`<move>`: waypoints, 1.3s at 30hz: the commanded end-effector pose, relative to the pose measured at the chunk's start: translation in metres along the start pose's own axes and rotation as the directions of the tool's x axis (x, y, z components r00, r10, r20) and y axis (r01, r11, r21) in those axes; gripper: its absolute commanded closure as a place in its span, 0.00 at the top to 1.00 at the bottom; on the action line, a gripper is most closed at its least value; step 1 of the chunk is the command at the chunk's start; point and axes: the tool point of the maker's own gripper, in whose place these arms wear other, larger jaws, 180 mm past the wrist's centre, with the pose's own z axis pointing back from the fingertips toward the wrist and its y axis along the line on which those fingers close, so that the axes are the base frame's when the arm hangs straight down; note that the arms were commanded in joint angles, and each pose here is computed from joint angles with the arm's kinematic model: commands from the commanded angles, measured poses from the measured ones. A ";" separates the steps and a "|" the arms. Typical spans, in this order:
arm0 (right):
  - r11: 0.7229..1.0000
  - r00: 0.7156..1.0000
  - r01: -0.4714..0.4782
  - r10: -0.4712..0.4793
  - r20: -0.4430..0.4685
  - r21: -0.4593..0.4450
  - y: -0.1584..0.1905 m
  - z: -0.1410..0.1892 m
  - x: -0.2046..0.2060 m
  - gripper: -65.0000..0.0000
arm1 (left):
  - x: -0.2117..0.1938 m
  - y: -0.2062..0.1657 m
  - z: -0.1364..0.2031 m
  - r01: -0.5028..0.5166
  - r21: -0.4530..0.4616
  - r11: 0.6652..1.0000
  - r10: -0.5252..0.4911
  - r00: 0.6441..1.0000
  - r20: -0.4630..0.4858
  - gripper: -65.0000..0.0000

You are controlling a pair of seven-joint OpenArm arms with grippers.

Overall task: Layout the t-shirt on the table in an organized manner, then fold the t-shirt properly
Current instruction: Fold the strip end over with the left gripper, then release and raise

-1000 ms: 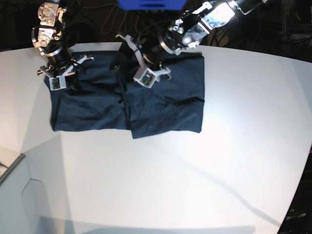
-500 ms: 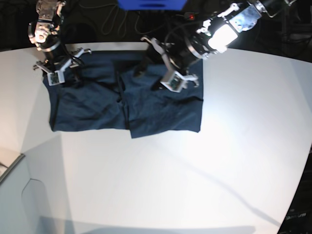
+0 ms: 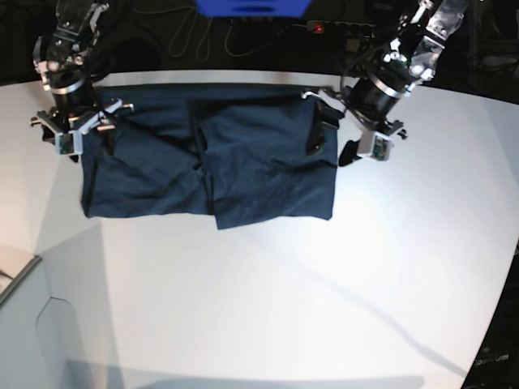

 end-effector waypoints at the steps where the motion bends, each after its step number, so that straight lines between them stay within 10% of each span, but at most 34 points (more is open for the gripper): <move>1: 1.000 0.998 -0.003 0.004 0.062 -0.014 -0.007 -0.002 0.018 0.63 | 0.011 0.000 0.000 0.007 -0.008 1.000 -0.007 0.999 0.038 0.52; 11: 0.999 0.989 0.054 -0.053 -0.138 0.002 -0.012 -0.040 -0.015 0.63 | 0.013 0.002 -0.001 0.009 -0.005 1.000 -0.008 0.999 0.042 0.52; 30: 0.992 0.968 0.124 -0.126 -0.217 -0.021 -0.028 -0.050 -0.050 0.61 | 0.023 0.031 0.004 0.004 0.078 0.997 -0.009 0.998 0.065 0.52; 39: 0.993 0.969 0.074 -0.051 -0.243 0.089 0.009 -0.054 -0.053 0.12 | 0.027 0.113 0.034 -0.098 0.332 0.938 0.057 0.990 0.131 0.52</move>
